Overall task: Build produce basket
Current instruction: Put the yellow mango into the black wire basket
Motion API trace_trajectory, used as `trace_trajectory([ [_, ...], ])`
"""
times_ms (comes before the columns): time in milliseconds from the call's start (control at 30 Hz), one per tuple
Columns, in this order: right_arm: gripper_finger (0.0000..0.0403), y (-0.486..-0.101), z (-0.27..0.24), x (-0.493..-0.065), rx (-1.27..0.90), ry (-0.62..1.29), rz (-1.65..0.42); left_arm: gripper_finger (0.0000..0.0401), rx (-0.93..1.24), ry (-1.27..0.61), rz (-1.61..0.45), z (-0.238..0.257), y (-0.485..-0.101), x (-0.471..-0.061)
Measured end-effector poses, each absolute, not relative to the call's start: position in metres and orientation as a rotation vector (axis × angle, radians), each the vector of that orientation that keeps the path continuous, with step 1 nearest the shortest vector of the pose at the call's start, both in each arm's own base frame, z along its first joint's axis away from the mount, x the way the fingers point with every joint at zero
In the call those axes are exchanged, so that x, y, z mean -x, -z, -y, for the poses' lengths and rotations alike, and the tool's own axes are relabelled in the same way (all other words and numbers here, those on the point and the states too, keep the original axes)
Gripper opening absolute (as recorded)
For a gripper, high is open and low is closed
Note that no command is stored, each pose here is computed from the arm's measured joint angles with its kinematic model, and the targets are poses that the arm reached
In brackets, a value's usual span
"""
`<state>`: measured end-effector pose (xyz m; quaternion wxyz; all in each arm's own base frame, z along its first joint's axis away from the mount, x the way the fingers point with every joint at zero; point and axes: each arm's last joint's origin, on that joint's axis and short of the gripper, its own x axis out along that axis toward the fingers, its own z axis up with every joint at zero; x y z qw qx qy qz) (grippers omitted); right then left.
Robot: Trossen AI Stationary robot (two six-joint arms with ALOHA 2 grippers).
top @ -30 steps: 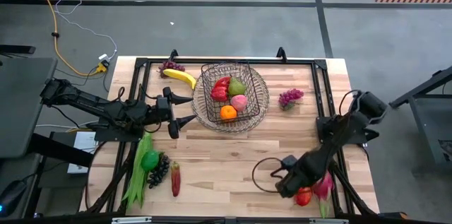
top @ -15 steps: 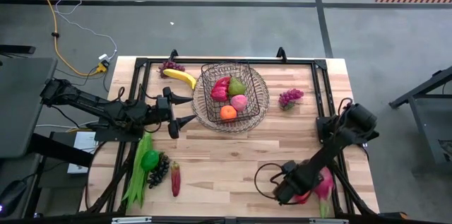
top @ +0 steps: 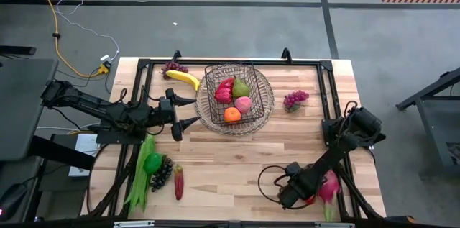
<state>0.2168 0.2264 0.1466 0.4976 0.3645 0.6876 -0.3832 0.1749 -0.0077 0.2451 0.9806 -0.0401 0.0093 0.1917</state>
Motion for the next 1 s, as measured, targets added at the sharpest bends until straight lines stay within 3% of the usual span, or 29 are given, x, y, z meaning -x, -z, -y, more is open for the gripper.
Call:
trace_trajectory([
  [367,0.024,-0.158,-0.214,-0.241,-0.807,0.745,-1.677,0.0323,0.081,-0.386,-0.019,0.008,-0.245,-0.175],
  [533,0.0238,-0.179,-0.204,-0.272,-0.638,0.485,-1.568,0.0323,0.08,-0.386,-0.019,0.008,-0.245,-0.175],
  [767,0.0248,-0.196,-0.174,-0.332,-0.36,-0.131,-1.304,0.0323,0.08,-0.386,-0.019,0.008,-0.245,-0.175],
  [1000,0.0246,-0.213,-0.114,-0.389,-0.122,-0.355,-0.834,0.0323,0.08,-0.386,-0.019,0.008,-0.245,-0.175],
])
